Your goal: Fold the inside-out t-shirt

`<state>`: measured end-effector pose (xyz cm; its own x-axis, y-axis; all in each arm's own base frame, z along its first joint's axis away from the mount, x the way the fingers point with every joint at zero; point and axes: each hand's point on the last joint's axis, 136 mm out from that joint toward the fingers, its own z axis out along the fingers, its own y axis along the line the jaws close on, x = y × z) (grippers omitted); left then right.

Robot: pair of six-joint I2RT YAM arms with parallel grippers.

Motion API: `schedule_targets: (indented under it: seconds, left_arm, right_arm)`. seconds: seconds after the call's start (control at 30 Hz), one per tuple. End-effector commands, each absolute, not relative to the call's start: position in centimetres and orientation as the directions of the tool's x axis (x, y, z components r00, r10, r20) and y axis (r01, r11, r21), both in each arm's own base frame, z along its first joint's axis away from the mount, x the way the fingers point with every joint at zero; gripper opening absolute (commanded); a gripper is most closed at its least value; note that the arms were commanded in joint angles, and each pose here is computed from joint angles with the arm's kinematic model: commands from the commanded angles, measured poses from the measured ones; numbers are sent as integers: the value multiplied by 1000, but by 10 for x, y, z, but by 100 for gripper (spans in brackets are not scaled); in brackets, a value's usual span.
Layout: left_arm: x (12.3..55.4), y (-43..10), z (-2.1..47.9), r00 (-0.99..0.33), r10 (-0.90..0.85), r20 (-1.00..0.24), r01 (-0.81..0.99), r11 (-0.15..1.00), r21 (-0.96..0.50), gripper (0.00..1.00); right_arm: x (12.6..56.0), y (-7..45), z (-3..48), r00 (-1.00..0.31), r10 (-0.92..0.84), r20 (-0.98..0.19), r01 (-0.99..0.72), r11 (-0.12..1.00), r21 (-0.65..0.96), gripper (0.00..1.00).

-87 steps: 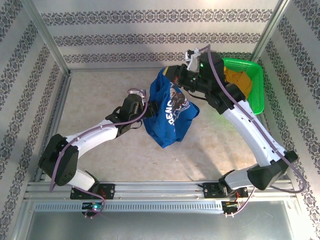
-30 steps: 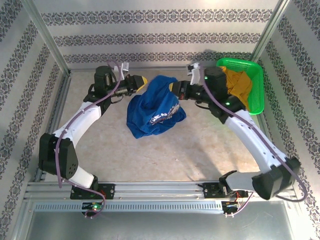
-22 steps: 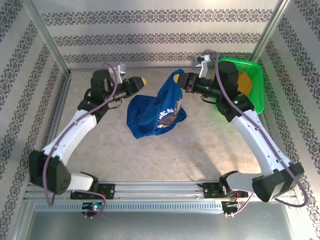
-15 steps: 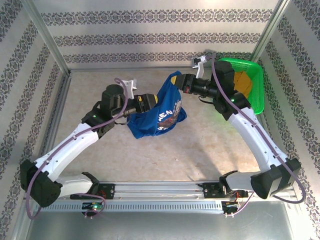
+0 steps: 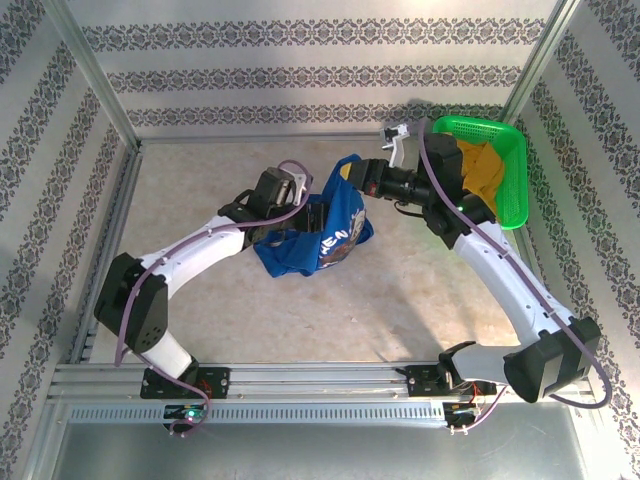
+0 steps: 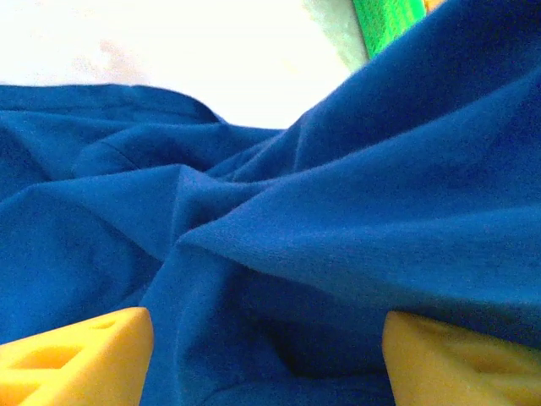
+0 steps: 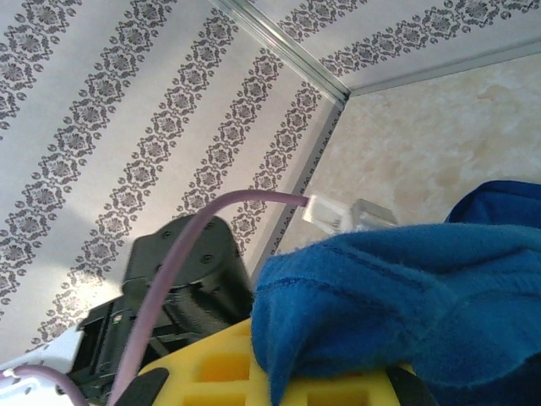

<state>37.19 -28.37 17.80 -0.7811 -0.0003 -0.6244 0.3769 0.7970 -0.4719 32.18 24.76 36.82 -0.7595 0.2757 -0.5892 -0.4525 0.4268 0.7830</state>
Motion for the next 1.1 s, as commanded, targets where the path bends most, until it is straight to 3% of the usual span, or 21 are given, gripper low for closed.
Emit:
schedule_targets:
  seconds: [0.0, 0.13, 0.23, 0.27, 0.37, 0.4, 0.57, 0.67, 0.73, 0.8, 0.87, 0.97, 1.07]
  left_arm:
    - [374, -300, 180, -751, 67, -656, 478, 740, -473, 77]
    - [378, -326, 179, -749, 82, -658, 545, 641, -541, 85]
    - [384, -346, 185, -754, 61, -653, 568, 561, -603, 79]
    - [386, -352, 188, -759, 50, -649, 571, 531, -626, 65]
    - [394, -358, 199, -774, 2, -634, 559, 473, -681, 6]
    - [396, -353, 201, -776, -20, -630, 548, 471, -691, 0]
    - [403, -308, 224, -753, -164, -637, 492, 502, -711, 0]
    - [402, -278, 245, -722, -250, -645, 468, 509, -722, 0]
    - [399, -265, 258, -709, -289, -643, 463, 498, -733, 0]
    - [395, -258, 270, -701, -303, -646, 473, 479, -739, 0]
    - [390, -256, 280, -704, -305, -641, 485, 453, -748, 0]
    - [383, -257, 290, -712, -294, -638, 505, 418, -755, 0]
    - [376, -261, 296, -727, -271, -630, 520, 381, -764, 0]
  right_arm:
    - [315, 252, 389, -721, 307, -621, -501, 388, 774, 0]
    - [318, 250, 387, -726, 342, -596, -482, 366, 796, 0]
    - [322, 243, 384, -735, 371, -567, -455, 350, 819, 0]
    - [323, 239, 382, -736, 382, -559, -444, 352, 824, 0]
    - [329, 221, 371, -723, 427, -543, -401, 381, 833, 0]
    - [330, 214, 365, -720, 444, -534, -380, 392, 838, 0]
    - [340, 183, 323, -708, 491, -509, -266, 482, 835, 0]
    - [344, 167, 290, -714, 500, -490, -178, 547, 818, 7]
    - [347, 156, 267, -715, 507, -481, -115, 594, 797, 18]
    - [349, 145, 244, -716, 502, -485, -54, 653, 755, 44]
    - [349, 137, 227, -722, 476, -502, -16, 714, 700, 57]
    - [344, 136, 227, -723, 432, -539, -26, 763, 646, 61]
    - [327, 156, 250, -708, 310, -635, -141, 819, 557, 65]
